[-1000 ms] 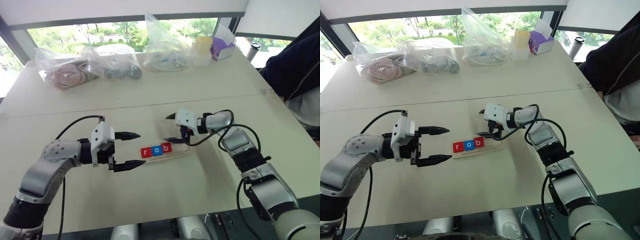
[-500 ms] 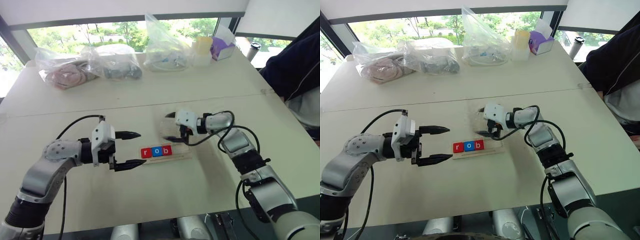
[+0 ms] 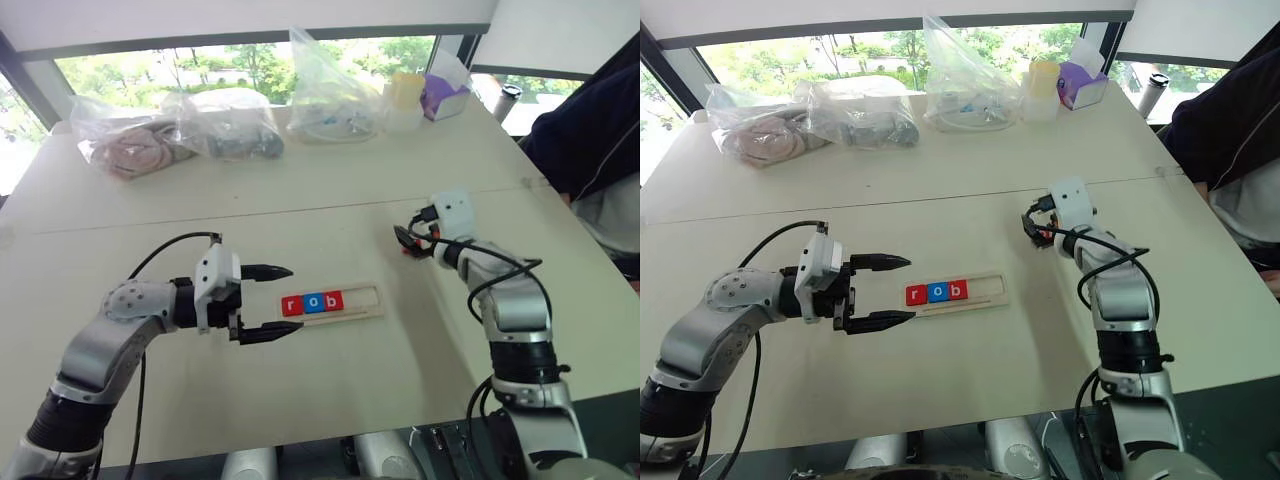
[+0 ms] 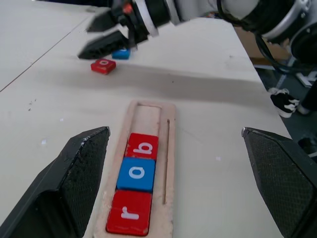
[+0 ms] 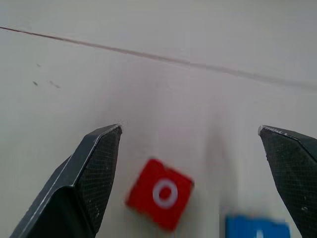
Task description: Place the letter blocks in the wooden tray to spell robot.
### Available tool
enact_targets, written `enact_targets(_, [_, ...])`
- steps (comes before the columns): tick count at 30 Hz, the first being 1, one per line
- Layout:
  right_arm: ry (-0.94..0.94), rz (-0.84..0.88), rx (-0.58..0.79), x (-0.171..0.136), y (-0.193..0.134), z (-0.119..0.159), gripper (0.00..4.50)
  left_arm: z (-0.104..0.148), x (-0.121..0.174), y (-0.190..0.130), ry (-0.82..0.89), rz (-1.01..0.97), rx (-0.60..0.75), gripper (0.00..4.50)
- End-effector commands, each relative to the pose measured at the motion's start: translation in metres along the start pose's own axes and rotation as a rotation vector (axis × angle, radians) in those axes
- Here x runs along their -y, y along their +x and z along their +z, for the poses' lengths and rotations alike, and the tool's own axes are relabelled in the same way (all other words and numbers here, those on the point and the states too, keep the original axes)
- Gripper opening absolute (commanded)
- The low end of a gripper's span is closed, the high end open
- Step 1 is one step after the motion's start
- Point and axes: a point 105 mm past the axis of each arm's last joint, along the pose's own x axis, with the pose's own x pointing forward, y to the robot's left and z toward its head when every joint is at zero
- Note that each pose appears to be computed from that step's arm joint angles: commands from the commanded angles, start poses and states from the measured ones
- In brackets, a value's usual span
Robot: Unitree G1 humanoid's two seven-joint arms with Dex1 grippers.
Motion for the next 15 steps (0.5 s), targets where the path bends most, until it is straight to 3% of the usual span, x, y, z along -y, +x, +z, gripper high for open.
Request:
enact_targets(1, [0.063, -0.06, 0.035, 0.005, -0.01, 0.012, 4.47, 0.004, -0.001, 0.003, 0.031, -0.016, 0.013, 4.5])
enact_targets(15, [0.107, -0.02, -0.017, -0.019, -0.004, -0.001, 4.47, 0.004, -0.003, 0.004, 0.039, -0.011, 0.015, 4.5])
